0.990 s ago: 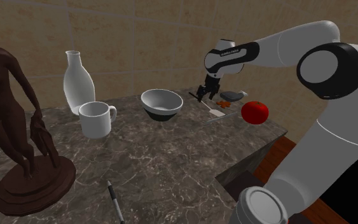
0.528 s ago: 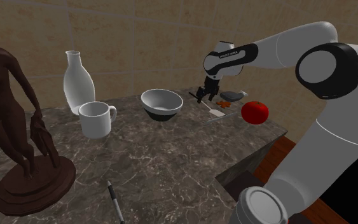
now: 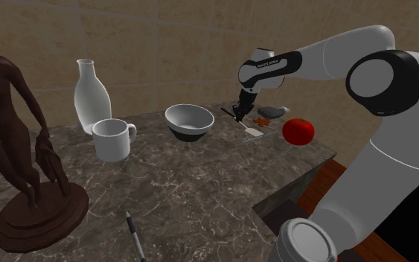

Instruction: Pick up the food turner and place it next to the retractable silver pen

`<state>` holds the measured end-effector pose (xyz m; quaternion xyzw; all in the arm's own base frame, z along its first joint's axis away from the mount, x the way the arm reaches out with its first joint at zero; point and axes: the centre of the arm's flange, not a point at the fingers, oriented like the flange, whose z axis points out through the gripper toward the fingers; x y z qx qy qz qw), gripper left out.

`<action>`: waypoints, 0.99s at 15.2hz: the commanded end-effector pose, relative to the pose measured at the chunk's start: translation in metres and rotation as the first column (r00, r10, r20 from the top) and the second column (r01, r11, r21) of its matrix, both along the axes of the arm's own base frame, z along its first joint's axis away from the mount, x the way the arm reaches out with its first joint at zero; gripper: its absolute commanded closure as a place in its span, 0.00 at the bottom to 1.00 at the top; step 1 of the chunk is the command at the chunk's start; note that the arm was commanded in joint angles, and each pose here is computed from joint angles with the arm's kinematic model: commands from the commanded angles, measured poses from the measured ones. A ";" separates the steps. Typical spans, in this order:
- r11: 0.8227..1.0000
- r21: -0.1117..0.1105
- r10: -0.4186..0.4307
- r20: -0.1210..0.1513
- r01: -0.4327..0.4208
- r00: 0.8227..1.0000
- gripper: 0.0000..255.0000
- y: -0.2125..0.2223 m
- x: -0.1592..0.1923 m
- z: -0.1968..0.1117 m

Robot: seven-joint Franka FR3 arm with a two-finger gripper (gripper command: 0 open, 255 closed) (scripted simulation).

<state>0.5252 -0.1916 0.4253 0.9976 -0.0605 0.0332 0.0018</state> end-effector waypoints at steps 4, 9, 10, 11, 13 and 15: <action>1.000 0.000 0.000 0.000 0.000 1.000 1.00 0.000 0.000 0.005; 1.000 0.000 0.000 0.000 0.000 1.000 1.00 0.000 0.000 0.032; 1.000 0.000 0.000 0.000 0.000 1.000 1.00 0.000 0.000 0.037; 1.000 0.000 0.000 0.000 0.000 1.000 1.00 0.000 0.000 0.042; 1.000 0.000 0.000 0.000 0.000 1.000 1.00 0.000 0.000 0.053; 1.000 0.000 0.000 0.000 0.000 1.000 1.00 0.000 0.000 0.063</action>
